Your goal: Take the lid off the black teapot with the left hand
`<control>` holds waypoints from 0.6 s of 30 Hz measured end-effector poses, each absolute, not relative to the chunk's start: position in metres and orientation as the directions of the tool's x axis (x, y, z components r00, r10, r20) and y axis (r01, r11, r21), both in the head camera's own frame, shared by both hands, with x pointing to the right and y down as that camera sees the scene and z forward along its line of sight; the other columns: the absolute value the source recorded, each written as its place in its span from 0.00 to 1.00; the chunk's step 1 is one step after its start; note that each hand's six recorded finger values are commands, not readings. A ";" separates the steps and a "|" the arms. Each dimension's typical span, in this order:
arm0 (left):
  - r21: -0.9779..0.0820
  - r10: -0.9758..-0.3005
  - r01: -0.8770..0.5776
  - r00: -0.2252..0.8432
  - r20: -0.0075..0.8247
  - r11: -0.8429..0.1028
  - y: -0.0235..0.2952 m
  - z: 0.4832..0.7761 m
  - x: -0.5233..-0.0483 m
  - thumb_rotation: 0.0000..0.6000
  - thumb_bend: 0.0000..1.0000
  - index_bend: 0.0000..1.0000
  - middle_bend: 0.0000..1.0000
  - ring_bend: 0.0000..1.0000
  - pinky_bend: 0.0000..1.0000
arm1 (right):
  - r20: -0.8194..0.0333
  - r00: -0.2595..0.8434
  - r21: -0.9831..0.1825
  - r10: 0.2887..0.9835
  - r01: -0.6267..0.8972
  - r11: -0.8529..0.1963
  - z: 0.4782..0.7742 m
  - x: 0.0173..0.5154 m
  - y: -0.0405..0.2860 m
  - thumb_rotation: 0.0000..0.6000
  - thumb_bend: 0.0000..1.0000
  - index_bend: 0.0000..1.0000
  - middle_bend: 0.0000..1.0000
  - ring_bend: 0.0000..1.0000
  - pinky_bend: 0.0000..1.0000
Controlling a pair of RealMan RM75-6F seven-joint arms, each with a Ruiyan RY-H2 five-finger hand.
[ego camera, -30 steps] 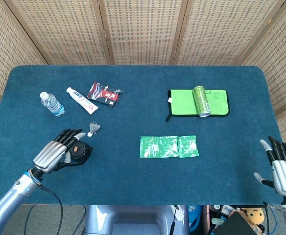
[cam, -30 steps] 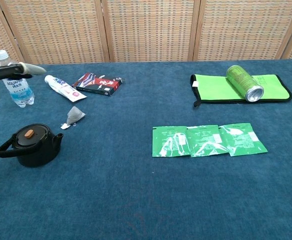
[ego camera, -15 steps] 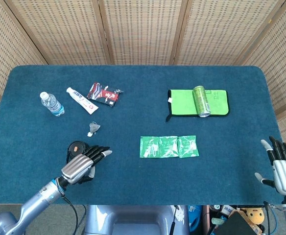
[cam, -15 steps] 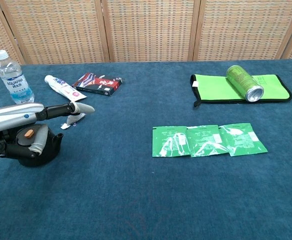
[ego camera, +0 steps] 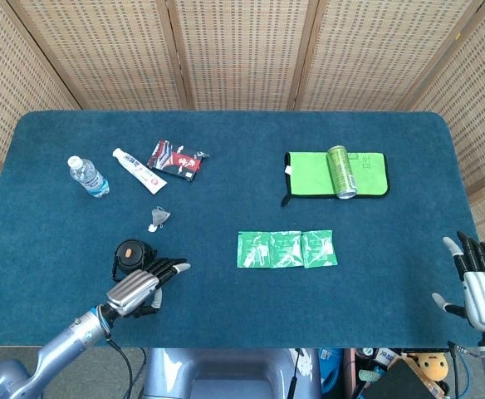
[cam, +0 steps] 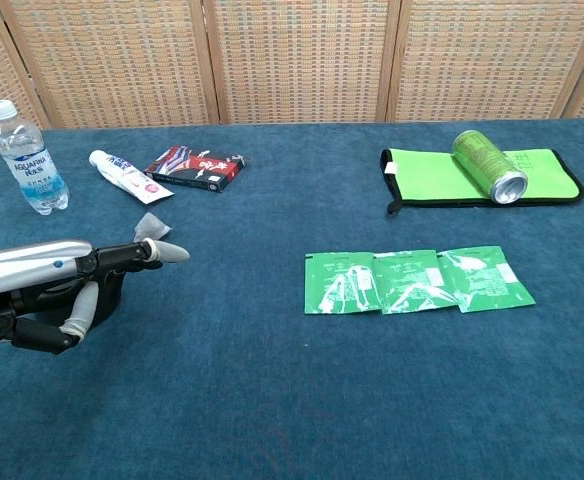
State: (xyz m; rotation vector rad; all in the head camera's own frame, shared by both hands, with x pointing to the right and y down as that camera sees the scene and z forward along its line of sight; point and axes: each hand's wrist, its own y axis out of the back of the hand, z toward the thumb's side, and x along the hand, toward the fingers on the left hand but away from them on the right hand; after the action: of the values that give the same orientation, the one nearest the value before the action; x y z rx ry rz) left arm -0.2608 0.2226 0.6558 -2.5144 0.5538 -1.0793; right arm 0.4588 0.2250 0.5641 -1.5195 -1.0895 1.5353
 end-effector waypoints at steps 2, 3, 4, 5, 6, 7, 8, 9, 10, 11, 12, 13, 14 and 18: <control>-0.429 -0.469 -0.229 0.631 0.618 -0.874 0.224 0.658 -0.264 1.00 0.97 0.00 0.00 0.00 0.00 | -0.400 -0.061 -0.915 0.914 0.075 -0.396 0.564 0.459 0.225 1.00 0.00 0.00 0.00 0.00 0.00; -0.421 -0.466 -0.233 0.630 0.621 -0.877 0.224 0.658 -0.265 1.00 0.97 0.00 0.00 0.00 0.00 | -0.401 -0.062 -0.915 0.914 0.075 -0.396 0.564 0.459 0.225 1.00 0.00 0.00 0.00 0.00 0.00; -0.409 -0.462 -0.239 0.628 0.626 -0.880 0.225 0.659 -0.266 1.00 0.97 0.00 0.00 0.00 0.00 | -0.401 -0.063 -0.915 0.914 0.074 -0.396 0.565 0.460 0.225 1.00 0.00 0.00 0.00 0.00 0.00; -0.394 -0.456 -0.246 0.624 0.635 -0.885 0.226 0.661 -0.270 1.00 0.97 0.00 0.00 0.00 0.00 | -0.402 -0.063 -0.915 0.914 0.075 -0.397 0.565 0.460 0.225 1.00 0.00 0.00 0.00 0.00 0.00; -0.384 -0.452 -0.251 0.621 0.641 -0.889 0.227 0.662 -0.272 1.00 0.97 0.00 0.00 0.00 0.00 | -0.402 -0.063 -0.915 0.914 0.075 -0.397 0.565 0.460 0.225 1.00 0.00 0.00 0.00 0.00 0.00; -0.372 -0.447 -0.256 0.618 0.647 -0.892 0.228 0.662 -0.275 1.00 0.97 0.00 0.00 0.00 0.00 | -0.402 -0.063 -0.915 0.914 0.076 -0.397 0.565 0.460 0.225 1.00 0.00 0.00 0.00 0.00 0.00; -0.356 -0.441 -0.265 0.614 0.654 -0.896 0.229 0.663 -0.278 1.00 0.97 0.00 0.00 0.00 0.00 | -0.401 -0.064 -0.915 0.914 0.076 -0.397 0.565 0.460 0.225 1.00 0.00 0.00 0.00 0.00 0.00; -0.344 -0.437 -0.271 0.612 0.660 -0.899 0.230 0.664 -0.281 1.00 0.97 0.00 0.00 0.00 0.00 | -0.401 -0.065 -0.915 0.914 0.076 -0.396 0.565 0.460 0.225 1.00 0.00 0.00 0.00 0.00 0.00; -0.334 -0.433 -0.277 0.609 0.664 -0.901 0.231 0.664 -0.284 1.00 0.97 0.00 0.00 0.00 0.00 | -0.402 -0.065 -0.915 0.914 0.076 -0.397 0.565 0.460 0.225 1.00 0.00 0.00 0.00 0.00 0.00; -0.321 -0.429 -0.284 0.606 0.670 -0.903 0.232 0.665 -0.288 1.00 0.97 0.00 0.00 0.00 0.00 | -0.402 -0.065 -0.915 0.913 0.076 -0.397 0.565 0.460 0.225 1.00 0.00 0.00 0.00 0.00 0.00; -0.312 -0.426 -0.290 0.603 0.674 -0.905 0.233 0.665 -0.292 1.00 0.97 0.00 0.00 0.00 0.00 | -0.403 -0.065 -0.914 0.913 0.077 -0.398 0.565 0.460 0.225 1.00 0.00 0.00 0.00 0.00 0.00; -0.304 -0.423 -0.294 0.600 0.679 -0.906 0.234 0.665 -0.296 1.00 0.97 0.00 0.00 0.00 0.00 | -0.403 -0.066 -0.914 0.913 0.076 -0.398 0.565 0.460 0.225 1.00 0.00 0.00 0.00 0.00 0.00; -0.296 -0.420 -0.300 0.595 0.685 -0.907 0.234 0.665 -0.302 1.00 0.97 0.00 0.00 0.00 0.00 | -0.404 -0.067 -0.914 0.912 0.076 -0.399 0.566 0.460 0.225 1.00 0.00 0.00 0.00 0.00 0.00; -0.293 -0.421 -0.305 0.572 0.705 -0.906 0.234 0.663 -0.324 1.00 0.97 0.00 0.00 0.00 0.00 | -0.407 -0.066 -0.913 0.911 0.075 -0.402 0.566 0.460 0.225 1.00 0.00 0.00 0.00 0.00 0.00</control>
State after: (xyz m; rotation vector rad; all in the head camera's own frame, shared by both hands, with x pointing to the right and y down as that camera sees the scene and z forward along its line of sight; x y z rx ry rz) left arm -0.3244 0.2342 0.6630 -2.6599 0.6182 -1.2483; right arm 0.4597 0.2252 0.5664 -1.5203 -1.0878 1.5465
